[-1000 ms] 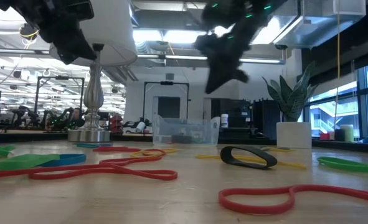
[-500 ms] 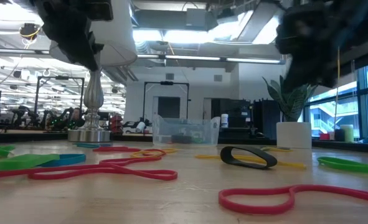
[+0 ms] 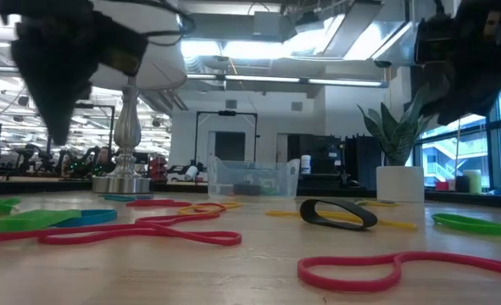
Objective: Pick and place rubber bands into bin
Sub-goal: Put the green rubber band into the transparent bin
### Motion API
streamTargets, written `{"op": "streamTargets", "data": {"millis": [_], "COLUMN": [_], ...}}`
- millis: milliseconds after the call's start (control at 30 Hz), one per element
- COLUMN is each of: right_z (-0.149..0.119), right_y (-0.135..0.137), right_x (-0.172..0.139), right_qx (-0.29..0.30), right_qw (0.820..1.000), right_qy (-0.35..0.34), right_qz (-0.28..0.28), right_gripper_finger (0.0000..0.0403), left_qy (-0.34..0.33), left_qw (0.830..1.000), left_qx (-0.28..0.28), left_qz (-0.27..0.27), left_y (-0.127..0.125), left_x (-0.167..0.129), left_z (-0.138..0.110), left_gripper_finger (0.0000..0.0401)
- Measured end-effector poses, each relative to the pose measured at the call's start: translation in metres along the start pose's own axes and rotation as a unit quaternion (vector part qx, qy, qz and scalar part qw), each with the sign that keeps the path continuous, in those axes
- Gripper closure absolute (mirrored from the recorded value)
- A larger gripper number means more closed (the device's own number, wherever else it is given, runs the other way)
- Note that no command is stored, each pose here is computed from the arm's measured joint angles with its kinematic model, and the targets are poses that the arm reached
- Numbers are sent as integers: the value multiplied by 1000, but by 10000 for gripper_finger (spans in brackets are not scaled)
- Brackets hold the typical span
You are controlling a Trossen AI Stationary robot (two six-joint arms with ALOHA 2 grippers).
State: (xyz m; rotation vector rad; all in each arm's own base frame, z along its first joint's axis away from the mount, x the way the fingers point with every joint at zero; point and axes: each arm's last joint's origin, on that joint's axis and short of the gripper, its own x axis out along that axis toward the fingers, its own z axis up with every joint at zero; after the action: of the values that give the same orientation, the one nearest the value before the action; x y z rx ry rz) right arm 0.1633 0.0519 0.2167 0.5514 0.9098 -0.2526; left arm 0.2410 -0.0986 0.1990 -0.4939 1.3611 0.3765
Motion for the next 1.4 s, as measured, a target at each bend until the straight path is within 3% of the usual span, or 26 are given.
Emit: {"op": "streamTargets", "data": {"millis": [233, 400, 733, 867, 933, 1100, 1400], "right_z": [0, 0, -1, -2, -3, -7, -6], "right_y": [0, 0, 0, 1, 3, 5, 6], "right_x": [-1, -1, -1, -2, -2, -3, -3], "right_qx": [-27, -44, -55, -57, -61, -58, -38], "right_qw": [1000, 999, 998, 998, 998, 998, 999], "right_qy": [-2, 1, 8, 10, 12, 15, 9], "right_qz": [5, 6, 9, 12, 15, 21, 20], "right_gripper_finger": [394, 398, 392, 392, 392, 391, 391], "left_qy": [36, 71, 126, 147, 140, 98, 9], "left_qw": [999, 996, 989, 986, 987, 994, 997], "left_qx": [1, 1, -3, -4, -13, -8, 50], "left_qz": [33, 48, 75, 72, 78, 57, 50], "left_y": [-15, -20, -25, -25, -27, -34, -22], "left_x": [23, 36, 62, 64, 60, 27, -34], "left_z": [-17, -25, -32, -32, -31, -12, 59], "left_gripper_finger": [294, 279, 313, 369, 391, 398, 399]}}
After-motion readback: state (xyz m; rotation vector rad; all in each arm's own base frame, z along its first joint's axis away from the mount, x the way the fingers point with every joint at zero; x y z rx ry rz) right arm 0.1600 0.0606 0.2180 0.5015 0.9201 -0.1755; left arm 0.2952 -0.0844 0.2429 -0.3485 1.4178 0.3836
